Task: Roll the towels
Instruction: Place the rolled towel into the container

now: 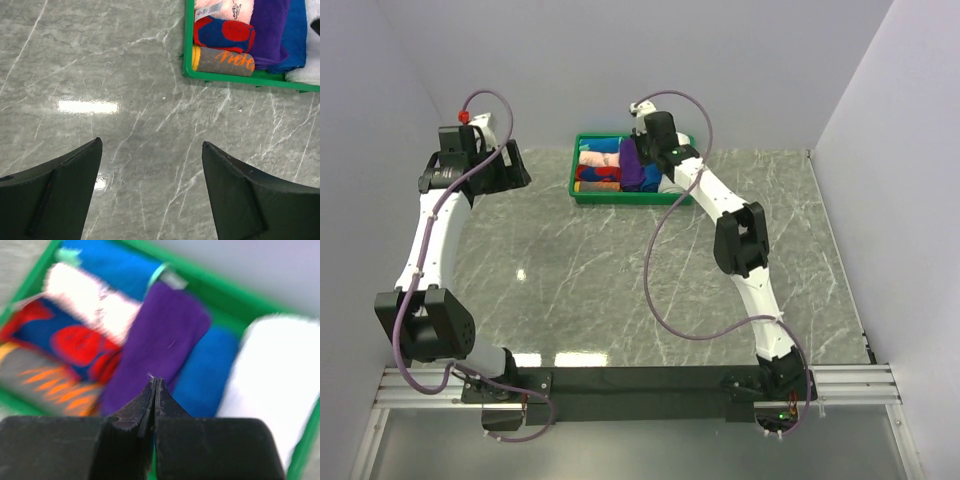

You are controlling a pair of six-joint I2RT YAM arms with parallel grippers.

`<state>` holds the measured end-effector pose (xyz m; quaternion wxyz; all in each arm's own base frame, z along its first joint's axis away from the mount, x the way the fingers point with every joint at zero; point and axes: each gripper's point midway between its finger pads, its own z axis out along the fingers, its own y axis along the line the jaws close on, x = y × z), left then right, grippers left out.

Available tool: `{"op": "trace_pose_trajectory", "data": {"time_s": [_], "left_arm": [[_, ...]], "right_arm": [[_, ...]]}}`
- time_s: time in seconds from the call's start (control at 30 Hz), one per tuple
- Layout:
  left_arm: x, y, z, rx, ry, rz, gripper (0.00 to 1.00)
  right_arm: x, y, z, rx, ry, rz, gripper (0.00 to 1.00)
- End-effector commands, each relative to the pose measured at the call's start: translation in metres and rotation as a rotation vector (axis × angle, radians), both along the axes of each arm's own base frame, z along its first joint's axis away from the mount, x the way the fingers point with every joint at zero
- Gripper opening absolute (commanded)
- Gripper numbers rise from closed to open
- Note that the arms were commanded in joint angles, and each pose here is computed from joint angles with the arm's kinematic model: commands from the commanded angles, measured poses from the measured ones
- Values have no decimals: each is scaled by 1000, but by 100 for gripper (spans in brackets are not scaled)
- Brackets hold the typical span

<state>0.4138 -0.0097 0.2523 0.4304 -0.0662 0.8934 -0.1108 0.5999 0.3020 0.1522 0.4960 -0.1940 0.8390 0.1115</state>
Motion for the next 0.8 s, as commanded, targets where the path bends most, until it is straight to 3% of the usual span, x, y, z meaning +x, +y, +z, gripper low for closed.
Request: {"op": "trace_pose_trajectory", "data": {"time_s": [0.0, 0.13, 0.47, 0.6, 0.77], "left_arm": [[-2, 1, 6, -4, -28, -2, 86], [0, 4, -7, -9, 5, 5, 86], [-2, 21, -30, -36, 84, 47, 85], [-8, 28, -37, -58, 101, 59, 85], [-16, 33, -50, -101, 143, 76, 85]], "right_arm": [[41, -13, 41, -171, -273, 21, 0], [49, -14, 11, -344, -364, 106, 0], [43, 27, 18, -365, -613, 371, 0], [43, 37, 17, -411, -671, 430, 0], [46, 44, -14, -454, -621, 473, 3]]}}
